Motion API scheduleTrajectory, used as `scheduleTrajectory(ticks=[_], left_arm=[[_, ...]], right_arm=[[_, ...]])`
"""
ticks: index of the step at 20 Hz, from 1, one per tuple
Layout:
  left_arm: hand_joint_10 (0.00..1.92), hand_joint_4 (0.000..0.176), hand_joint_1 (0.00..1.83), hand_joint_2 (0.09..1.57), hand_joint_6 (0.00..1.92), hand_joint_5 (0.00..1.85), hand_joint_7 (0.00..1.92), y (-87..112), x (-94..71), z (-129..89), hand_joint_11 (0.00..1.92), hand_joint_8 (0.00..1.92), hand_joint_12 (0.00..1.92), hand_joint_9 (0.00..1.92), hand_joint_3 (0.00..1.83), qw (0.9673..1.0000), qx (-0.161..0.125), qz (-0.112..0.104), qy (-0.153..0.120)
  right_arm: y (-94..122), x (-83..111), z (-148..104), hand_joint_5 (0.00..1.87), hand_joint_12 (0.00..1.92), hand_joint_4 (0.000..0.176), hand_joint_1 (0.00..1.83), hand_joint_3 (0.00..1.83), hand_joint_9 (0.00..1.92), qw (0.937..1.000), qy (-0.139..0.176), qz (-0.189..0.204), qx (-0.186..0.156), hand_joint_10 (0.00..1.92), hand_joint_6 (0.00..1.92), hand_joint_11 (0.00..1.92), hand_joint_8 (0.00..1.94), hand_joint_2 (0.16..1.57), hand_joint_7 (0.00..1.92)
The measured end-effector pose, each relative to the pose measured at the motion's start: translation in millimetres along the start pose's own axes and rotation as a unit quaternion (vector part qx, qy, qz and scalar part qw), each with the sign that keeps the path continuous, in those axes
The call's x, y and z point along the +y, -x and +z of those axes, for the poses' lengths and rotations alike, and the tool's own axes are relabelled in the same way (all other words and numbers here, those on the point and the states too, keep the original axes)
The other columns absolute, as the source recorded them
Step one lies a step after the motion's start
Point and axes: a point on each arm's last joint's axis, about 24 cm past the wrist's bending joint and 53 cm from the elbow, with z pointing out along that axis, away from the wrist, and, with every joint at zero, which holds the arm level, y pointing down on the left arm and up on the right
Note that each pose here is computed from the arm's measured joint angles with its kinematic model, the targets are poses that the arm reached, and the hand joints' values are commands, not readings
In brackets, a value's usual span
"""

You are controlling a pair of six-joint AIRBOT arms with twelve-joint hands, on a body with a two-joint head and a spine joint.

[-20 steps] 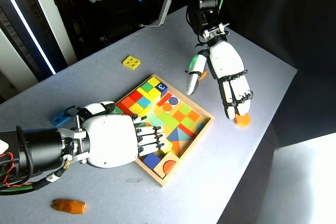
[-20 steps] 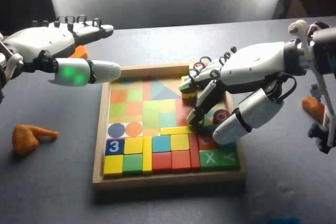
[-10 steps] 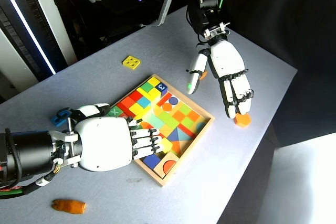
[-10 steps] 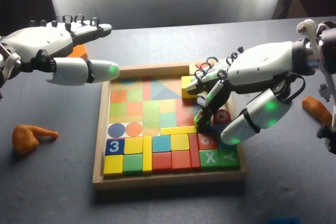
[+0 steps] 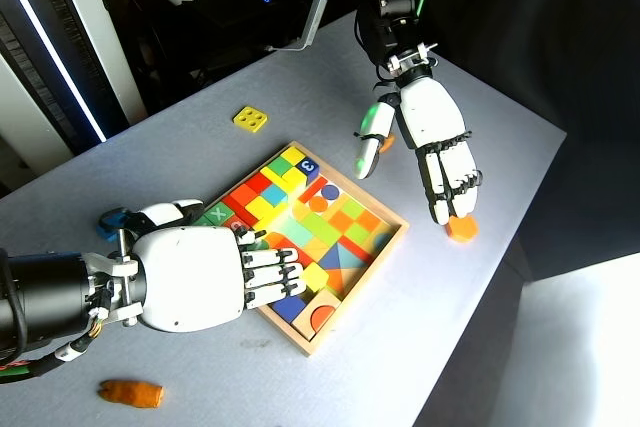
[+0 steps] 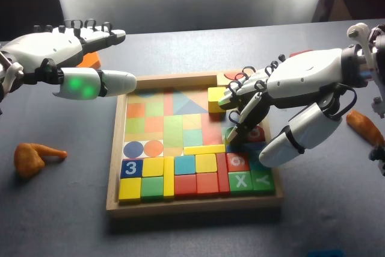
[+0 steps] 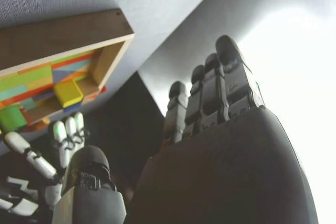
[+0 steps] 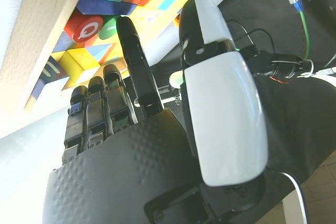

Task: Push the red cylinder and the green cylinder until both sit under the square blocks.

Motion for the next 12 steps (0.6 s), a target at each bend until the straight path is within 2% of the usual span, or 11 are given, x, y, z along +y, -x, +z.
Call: scheduleTrajectory(ticks=[2,3,4,5,6,8,9,10,12], left_arm=[[0.0,0.103,0.0,1.08,0.0,0.04,0.01,-0.1,0.1,0.0,0.0,0.0,0.37,0.02,0.01,1.0,0.0,0.0,0.0],[0.0,0.118,0.0,1.07,0.0,0.03,0.01,-0.1,0.1,0.0,0.0,0.0,0.37,0.02,0.0,1.0,0.0,0.0,0.0],[0.0,0.116,0.0,1.07,0.0,0.04,0.01,-0.2,0.2,0.0,0.0,0.0,0.39,0.03,0.0,1.0,0.0,0.0,0.0],[0.0,0.125,0.0,1.06,0.0,0.04,0.01,-0.2,0.3,-0.1,0.0,0.0,0.42,0.03,0.0,1.0,0.0,0.0,0.0],[0.0,0.122,0.0,1.07,0.0,0.04,0.0,-0.2,0.2,-0.1,0.0,0.0,0.42,0.02,0.0,1.0,0.0,0.0,0.0],[0.0,0.126,0.0,1.06,0.0,0.04,0.01,-0.2,0.3,-0.1,0.0,0.0,0.42,0.03,0.0,1.0,0.0,0.0,0.0],[0.0,0.136,0.0,1.05,0.0,0.04,0.01,-0.2,0.3,-0.1,0.0,0.0,0.39,0.02,0.0,1.0,0.0,0.0,0.0],[0.0,0.126,0.0,1.06,0.0,0.04,0.01,-0.3,0.4,-0.1,0.0,0.0,0.39,0.02,0.0,1.0,0.0,0.0,0.0],[0.0,0.133,0.0,1.07,0.0,0.05,0.01,-0.3,0.3,-0.1,0.0,0.0,0.37,0.02,0.0,1.0,0.0,0.0,0.0]], right_arm=[[0.0,0.0,0.0,0.67,0.01,0.138,0.34,0.0,0.0,1.0,0.0,0.0,0.0,0.0,0.0,0.01,0.0,1.09,0.08],[0.0,0.0,0.0,0.67,0.01,0.141,0.33,0.0,0.0,1.0,0.0,0.0,0.0,0.0,0.0,0.01,0.0,1.09,0.07],[0.0,0.0,0.0,0.66,0.01,0.14,0.33,0.0,0.0,1.0,0.0,0.0,0.0,0.0,0.0,0.01,0.0,1.09,0.07],[0.1,-0.1,0.0,0.66,0.01,0.139,0.32,0.0,0.0,1.0,0.0,0.0,0.0,0.0,0.0,0.01,0.0,1.09,0.07],[0.1,-0.1,0.0,0.65,0.01,0.149,0.3,0.0,0.0,1.0,0.0,0.0,0.0,0.0,0.0,0.01,0.0,1.09,0.07],[0.3,-0.1,0.0,0.65,0.01,0.146,0.3,0.0,0.0,1.0,0.0,0.0,0.0,0.0,0.0,0.01,0.0,1.09,0.06],[0.7,0.2,0.0,0.63,0.01,0.151,0.28,0.0,0.0,1.0,0.0,-0.001,-0.001,0.0,0.0,0.0,0.0,1.1,0.05],[1.2,0.6,-0.1,0.64,0.02,0.147,0.28,0.0,0.0,1.0,0.0,-0.003,-0.001,0.0,0.0,0.01,0.0,1.1,0.06],[1.4,0.7,-0.1,0.63,0.02,0.15,0.26,0.01,0.0,1.0,-0.001,-0.005,0.0,0.0,0.0,0.02,0.0,1.11,0.06]])
